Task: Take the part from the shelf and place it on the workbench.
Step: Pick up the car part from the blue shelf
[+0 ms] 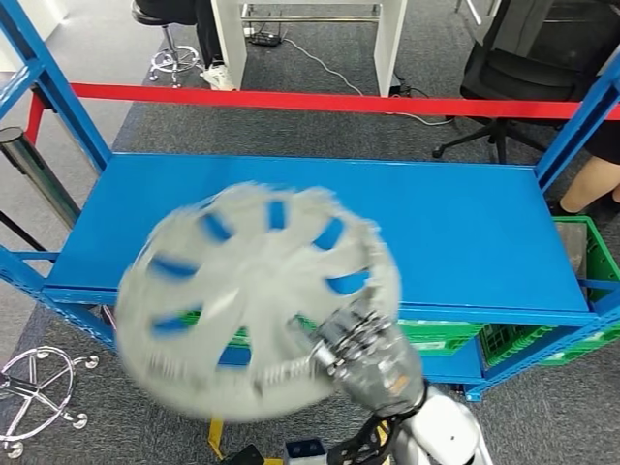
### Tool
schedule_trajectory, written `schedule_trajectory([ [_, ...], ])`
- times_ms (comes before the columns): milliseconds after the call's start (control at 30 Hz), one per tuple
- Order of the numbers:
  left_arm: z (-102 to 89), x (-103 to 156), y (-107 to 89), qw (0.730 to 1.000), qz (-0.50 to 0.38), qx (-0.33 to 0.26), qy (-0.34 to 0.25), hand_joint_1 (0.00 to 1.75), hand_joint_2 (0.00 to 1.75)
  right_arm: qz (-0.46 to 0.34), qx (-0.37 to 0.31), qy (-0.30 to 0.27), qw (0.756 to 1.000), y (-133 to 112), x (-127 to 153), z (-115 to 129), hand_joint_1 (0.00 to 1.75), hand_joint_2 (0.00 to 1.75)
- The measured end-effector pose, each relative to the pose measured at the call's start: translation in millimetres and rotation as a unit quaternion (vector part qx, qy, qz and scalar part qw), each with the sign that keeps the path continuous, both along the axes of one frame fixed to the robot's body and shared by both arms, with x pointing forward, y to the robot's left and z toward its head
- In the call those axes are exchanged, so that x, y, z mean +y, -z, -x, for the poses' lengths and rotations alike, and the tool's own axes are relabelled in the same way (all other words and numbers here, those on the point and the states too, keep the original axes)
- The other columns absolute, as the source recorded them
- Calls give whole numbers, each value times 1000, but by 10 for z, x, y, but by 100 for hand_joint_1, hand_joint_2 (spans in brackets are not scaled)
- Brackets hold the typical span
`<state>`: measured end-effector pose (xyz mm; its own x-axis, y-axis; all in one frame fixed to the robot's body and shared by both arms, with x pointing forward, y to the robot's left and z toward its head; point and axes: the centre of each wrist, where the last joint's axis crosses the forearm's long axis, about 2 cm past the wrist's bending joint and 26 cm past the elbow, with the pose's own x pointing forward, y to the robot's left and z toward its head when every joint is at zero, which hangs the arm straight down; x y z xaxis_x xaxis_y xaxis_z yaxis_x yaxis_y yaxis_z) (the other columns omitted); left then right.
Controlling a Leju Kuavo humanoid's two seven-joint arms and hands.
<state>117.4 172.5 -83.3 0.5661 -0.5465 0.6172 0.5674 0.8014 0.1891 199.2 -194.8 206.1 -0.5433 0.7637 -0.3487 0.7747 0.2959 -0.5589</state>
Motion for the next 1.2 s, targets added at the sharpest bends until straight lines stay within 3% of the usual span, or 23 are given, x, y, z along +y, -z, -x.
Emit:
schedule_trajectory([
  [200,-6,7,0,1000,-5,3,-2,0,0,-46,-18,42,998,-172,-37,68,175,175],
  [767,-9,43,6,1000,-15,2,-13,0,0,-65,-19,53,996,-215,-33,114,175,175],
  [1200,-8,63,11,1000,-14,4,-22,0,0,-96,-48,48,993,-396,21,179,175,175],
])
